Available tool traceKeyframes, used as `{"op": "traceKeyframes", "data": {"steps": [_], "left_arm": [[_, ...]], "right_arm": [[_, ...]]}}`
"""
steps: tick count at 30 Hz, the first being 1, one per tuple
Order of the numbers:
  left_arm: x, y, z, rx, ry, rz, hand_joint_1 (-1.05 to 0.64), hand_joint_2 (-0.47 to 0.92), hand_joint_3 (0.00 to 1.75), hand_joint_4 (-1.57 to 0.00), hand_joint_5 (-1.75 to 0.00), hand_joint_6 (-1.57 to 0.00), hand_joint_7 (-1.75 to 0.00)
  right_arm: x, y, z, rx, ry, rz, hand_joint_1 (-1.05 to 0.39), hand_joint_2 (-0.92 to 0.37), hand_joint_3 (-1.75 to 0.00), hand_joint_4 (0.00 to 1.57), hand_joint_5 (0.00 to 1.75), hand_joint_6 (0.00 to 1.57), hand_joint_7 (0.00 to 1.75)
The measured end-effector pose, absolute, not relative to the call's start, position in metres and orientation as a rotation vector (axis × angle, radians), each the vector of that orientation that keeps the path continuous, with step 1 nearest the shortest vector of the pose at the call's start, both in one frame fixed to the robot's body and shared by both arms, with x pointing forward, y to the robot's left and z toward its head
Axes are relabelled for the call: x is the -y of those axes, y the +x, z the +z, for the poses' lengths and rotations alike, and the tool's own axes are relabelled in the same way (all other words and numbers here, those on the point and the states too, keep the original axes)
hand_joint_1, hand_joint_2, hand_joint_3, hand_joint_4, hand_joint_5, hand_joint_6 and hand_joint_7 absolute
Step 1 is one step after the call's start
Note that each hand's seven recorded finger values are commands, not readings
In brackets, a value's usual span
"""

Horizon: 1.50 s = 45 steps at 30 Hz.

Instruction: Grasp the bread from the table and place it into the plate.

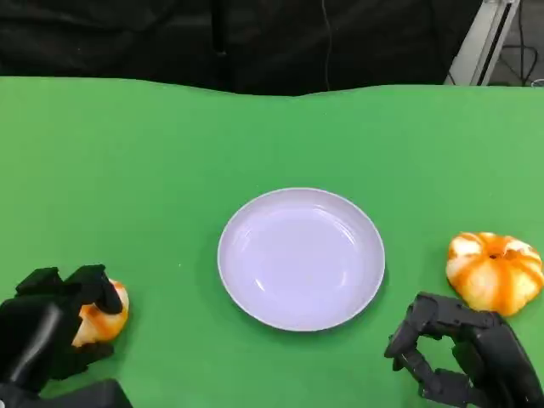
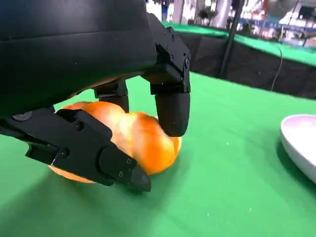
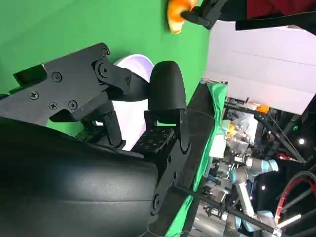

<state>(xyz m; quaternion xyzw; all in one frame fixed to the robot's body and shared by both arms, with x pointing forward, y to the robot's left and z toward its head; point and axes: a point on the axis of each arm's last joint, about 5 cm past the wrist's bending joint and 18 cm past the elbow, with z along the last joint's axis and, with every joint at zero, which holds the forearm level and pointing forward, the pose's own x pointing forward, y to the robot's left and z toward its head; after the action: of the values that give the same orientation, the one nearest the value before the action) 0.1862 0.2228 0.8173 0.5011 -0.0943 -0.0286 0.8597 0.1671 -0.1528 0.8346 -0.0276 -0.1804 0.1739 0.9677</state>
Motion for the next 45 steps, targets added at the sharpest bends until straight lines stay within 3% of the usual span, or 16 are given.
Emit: {"op": "traceKeyframes", "data": {"steps": [12, 19, 26, 35, 45], "left_arm": [[-0.211, 0.183, 0.844, 0.412, 1.046, -0.006, -0.13, 0.80, 0.02, -0.61, -1.75, -0.51, -1.75], [-0.209, 0.181, 0.849, 0.412, 1.056, -0.007, -0.08, 0.77, 0.01, -0.65, -1.75, -0.54, -1.75], [-0.184, 0.185, 0.881, 0.627, 1.010, -0.054, -0.05, 0.76, 0.00, -0.68, -1.75, -0.56, -1.75], [-0.158, 0.197, 0.895, 0.679, 0.956, -0.102, -0.06, 0.76, 0.01, -0.66, -1.75, -0.56, -1.75], [-0.135, 0.212, 0.896, 0.719, 0.887, -0.184, -0.06, 0.74, 0.00, -0.65, -1.75, -0.53, -1.75]], "right_arm": [[0.151, 0.168, 0.835, 0.368, -0.050, 0.353, -0.19, -0.70, -0.79, 0.74, 1.58, 0.78, 1.29], [0.151, 0.169, 0.835, 0.369, -0.049, 0.354, -0.20, -0.70, -0.79, 0.75, 1.58, 0.78, 1.29], [0.150, 0.170, 0.835, 0.368, -0.049, 0.358, -0.21, -0.70, -0.78, 0.76, 1.56, 0.79, 1.28], [0.149, 0.169, 0.833, 0.354, -0.053, 0.360, -0.22, -0.69, -0.79, 0.76, 1.55, 0.78, 1.28], [0.147, 0.171, 0.832, 0.350, -0.057, 0.367, -0.21, -0.69, -0.79, 0.75, 1.56, 0.78, 1.29]]}}
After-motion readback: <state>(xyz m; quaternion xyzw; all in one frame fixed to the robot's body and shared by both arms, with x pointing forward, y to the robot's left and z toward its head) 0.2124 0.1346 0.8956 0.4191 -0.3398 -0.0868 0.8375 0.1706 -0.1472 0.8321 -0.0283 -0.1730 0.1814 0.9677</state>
